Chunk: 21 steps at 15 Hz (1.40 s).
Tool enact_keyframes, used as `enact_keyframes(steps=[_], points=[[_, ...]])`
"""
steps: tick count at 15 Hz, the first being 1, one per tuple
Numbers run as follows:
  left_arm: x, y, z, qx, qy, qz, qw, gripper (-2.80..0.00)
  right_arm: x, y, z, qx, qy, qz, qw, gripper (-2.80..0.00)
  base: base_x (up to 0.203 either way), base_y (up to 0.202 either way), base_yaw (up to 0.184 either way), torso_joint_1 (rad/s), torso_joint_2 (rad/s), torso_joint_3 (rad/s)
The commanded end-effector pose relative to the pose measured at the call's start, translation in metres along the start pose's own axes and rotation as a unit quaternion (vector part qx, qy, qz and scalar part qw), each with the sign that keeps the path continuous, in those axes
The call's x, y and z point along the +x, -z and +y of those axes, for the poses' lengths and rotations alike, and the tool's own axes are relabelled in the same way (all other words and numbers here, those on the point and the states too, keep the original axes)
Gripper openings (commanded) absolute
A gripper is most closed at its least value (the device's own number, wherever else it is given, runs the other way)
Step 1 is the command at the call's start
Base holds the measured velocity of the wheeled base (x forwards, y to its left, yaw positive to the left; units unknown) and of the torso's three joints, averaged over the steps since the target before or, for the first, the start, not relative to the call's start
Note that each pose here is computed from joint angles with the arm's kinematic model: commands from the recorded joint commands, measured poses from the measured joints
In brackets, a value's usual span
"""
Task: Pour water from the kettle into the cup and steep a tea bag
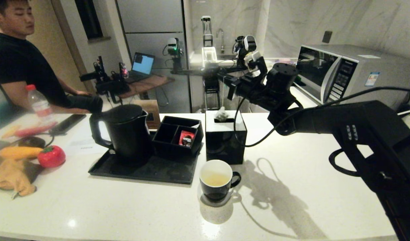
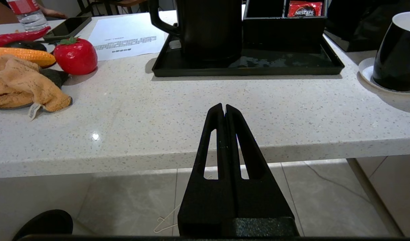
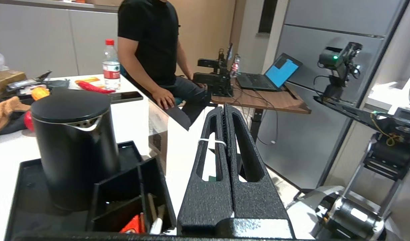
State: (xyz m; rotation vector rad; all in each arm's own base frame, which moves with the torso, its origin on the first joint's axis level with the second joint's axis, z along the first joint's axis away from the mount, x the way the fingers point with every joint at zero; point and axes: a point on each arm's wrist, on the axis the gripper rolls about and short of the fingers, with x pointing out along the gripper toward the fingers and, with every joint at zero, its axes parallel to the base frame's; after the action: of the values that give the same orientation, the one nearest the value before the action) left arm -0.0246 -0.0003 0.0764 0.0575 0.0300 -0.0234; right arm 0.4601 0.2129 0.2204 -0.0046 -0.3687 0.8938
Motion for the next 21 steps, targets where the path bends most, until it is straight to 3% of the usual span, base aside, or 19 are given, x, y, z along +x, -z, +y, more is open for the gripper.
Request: enact_keyframes(steps=[1,16,21], points=[[0.0,0.0,0.0,0.0,-0.001,0.0,1.0,-2.8,-0.001,-0.001,-0.002,-0.003,0.001,-0.003,1.0,-2.8,0.0,0.0,0.0,0.0,0.0,0.0],[0.0,0.0,0.0,0.0,0.0,0.0,1.0,-2.8,-0.039,0.041,0.021,0.004,-0.002,0.033,0.999,-2.8,0.0,0.0,0.0,0.0,0.0,0.0],[0.0,0.0,0.0,0.0,0.0,0.0,1.0,-2.8,-0.037,0.033,0.024,0.001,-0.007,0.024,1.0,-2.8,0.0,0.0,0.0,0.0,0.0,0.0]])
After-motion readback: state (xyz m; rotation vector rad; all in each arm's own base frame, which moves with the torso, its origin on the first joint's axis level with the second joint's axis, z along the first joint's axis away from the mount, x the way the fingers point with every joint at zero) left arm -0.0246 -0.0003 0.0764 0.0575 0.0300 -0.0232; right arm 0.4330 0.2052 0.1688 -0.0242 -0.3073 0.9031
